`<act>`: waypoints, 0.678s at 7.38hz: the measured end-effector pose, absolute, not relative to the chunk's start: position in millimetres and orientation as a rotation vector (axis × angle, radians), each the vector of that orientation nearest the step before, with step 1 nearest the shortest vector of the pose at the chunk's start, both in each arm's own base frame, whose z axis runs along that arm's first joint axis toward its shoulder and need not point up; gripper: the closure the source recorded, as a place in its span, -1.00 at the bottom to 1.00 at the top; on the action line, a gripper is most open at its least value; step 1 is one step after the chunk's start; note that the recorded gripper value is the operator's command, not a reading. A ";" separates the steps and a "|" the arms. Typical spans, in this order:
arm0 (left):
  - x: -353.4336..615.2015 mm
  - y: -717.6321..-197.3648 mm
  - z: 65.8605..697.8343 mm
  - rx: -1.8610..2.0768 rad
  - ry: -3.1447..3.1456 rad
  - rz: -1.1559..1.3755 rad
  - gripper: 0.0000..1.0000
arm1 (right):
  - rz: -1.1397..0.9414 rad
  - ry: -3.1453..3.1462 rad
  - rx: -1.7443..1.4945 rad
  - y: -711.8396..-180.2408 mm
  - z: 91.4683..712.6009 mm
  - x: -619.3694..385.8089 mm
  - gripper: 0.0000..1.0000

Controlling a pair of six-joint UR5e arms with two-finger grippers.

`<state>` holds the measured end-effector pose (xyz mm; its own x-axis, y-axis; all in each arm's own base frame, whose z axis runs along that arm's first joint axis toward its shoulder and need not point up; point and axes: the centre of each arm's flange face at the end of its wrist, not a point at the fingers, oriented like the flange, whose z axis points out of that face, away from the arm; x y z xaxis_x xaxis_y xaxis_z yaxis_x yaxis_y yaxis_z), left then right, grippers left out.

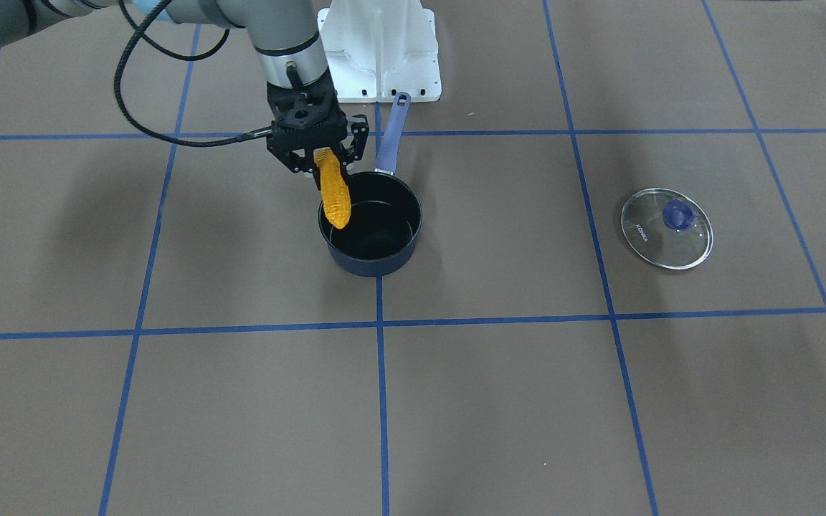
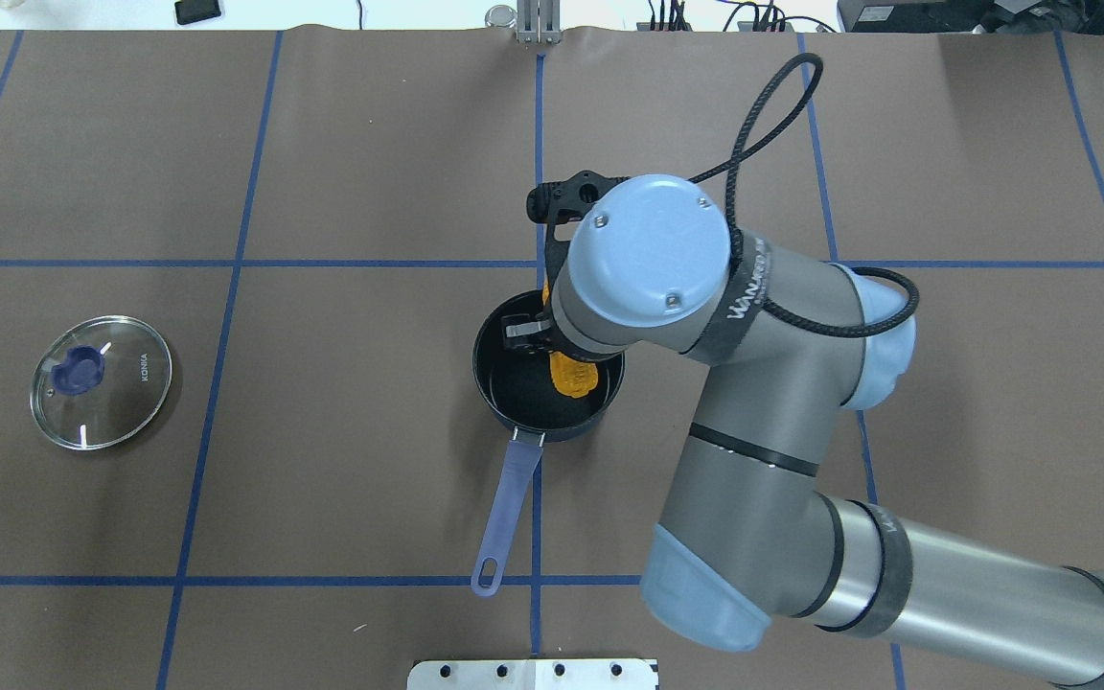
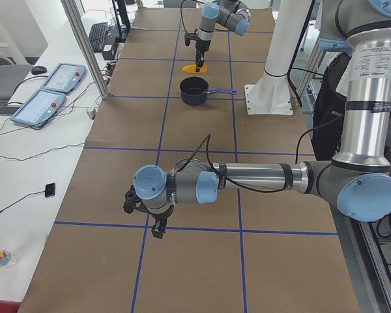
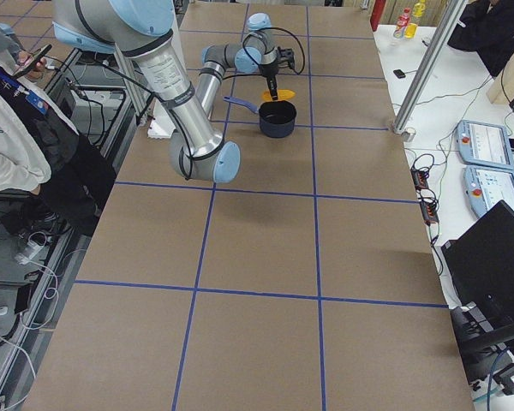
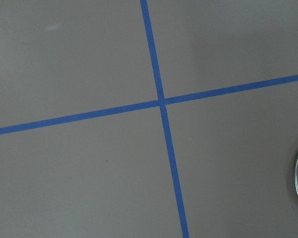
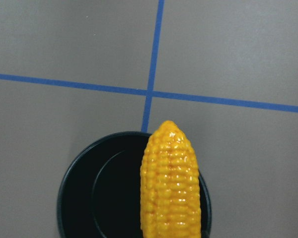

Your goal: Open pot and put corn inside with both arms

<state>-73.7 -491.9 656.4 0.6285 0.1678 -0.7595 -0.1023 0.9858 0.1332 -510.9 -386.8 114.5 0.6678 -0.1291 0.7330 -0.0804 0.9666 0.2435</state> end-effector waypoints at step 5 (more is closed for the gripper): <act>-73.0 -489.5 656.4 0.080 0.883 0.153 -0.97 | 0.002 -0.737 0.275 -415.7 140.2 -572.9 1.00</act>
